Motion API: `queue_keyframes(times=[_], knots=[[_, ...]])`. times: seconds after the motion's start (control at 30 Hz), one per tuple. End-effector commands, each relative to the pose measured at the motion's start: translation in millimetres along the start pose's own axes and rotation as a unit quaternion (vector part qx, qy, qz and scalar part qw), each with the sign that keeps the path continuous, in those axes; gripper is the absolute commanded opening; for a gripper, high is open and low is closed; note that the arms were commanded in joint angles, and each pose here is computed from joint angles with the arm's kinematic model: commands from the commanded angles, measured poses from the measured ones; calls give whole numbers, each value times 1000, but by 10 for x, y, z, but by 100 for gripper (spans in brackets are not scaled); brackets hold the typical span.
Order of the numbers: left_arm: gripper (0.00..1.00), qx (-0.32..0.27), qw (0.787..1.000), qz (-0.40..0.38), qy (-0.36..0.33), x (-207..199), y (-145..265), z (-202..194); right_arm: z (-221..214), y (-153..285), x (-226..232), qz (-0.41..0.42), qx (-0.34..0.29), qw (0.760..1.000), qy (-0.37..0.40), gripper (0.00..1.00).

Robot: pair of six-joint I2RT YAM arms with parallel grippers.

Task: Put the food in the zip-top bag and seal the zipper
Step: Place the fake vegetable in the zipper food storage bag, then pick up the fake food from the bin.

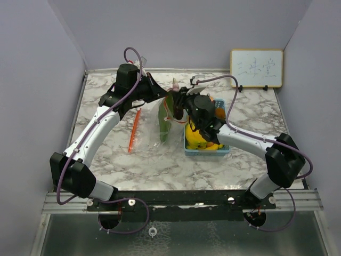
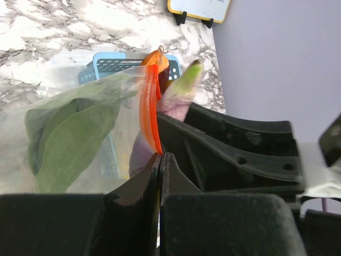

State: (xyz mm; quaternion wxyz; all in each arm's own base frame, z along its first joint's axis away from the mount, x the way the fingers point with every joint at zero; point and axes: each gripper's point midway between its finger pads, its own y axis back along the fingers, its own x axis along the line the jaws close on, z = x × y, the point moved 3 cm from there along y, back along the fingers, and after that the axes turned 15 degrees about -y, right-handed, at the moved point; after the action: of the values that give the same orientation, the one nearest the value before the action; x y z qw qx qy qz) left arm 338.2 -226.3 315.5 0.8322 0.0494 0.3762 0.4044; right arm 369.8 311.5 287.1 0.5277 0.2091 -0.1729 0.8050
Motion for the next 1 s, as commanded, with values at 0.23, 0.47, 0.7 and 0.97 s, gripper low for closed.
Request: queue_keyframes(times=[0.23, 0.47, 0.7, 0.97], knots=[[0, -6, 1000, -26, -10, -87, 26, 36, 82, 441, -121, -22, 50, 998, 22, 73], [0, -10, 1000, -25, -10, -97, 45, 49, 638, 565, -609, -149, 22, 987, 49, 79], [0, -12, 999, -29, -11, -114, 50, 64, 424, 472, -1630, -220, 157, 962, 31, 74], [0, -9, 999, -40, -14, -146, 31, 79, -63, 366, -2001, -207, 247, 946, 29, 73]])
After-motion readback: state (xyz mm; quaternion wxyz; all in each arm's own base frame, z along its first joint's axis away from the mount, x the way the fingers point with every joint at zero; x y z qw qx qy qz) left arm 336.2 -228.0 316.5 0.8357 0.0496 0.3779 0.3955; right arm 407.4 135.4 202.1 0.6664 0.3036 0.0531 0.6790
